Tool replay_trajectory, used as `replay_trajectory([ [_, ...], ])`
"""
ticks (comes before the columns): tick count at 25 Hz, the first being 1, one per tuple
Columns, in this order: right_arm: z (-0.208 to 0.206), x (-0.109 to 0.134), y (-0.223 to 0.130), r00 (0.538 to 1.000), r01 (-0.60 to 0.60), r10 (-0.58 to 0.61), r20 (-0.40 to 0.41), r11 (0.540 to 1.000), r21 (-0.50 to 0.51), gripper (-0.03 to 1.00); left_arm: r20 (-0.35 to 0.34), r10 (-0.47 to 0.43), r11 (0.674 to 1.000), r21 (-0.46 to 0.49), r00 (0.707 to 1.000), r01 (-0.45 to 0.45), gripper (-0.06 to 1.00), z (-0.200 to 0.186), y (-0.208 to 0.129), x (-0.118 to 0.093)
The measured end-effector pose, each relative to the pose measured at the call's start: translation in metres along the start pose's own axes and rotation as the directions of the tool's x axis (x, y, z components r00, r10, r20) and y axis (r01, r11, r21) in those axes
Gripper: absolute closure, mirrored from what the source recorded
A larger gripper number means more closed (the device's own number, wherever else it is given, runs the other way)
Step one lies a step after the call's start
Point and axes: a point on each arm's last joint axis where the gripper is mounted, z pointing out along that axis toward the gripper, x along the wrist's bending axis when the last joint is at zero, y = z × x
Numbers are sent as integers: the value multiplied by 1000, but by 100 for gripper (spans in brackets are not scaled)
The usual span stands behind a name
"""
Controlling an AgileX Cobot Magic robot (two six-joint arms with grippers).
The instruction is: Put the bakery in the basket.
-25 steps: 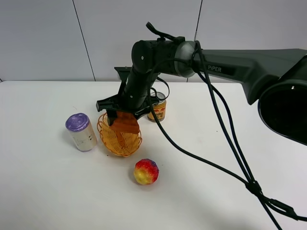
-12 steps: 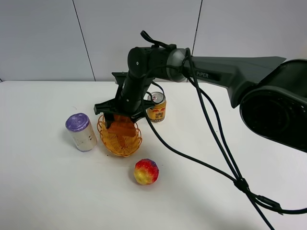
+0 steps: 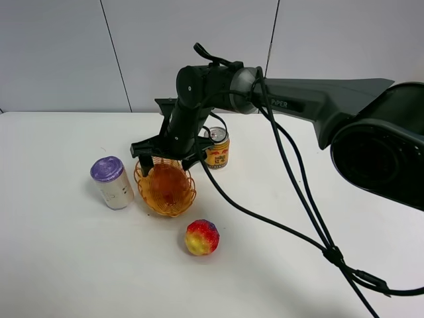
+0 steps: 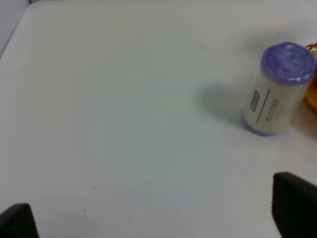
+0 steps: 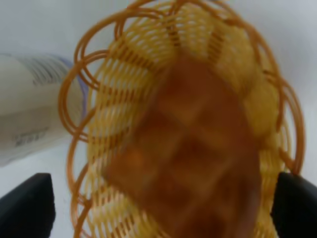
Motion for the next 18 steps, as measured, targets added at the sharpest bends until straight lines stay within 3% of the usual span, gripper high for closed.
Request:
replay_trajectory([
  [9,-12,4,1,1000,10,-10,-8,1000,-12,9,0,0,1000,0,1000,0,0,0,0,0],
  [13,-75,14,11,993,112,-107,40,981,-158,9,0,0,1000,0,1000,0,0,0,0,0],
  [18,-180,20,11,971,220,-165,174,902,-372,9,0,0,1000,0,1000,0,0,0,0,0],
])
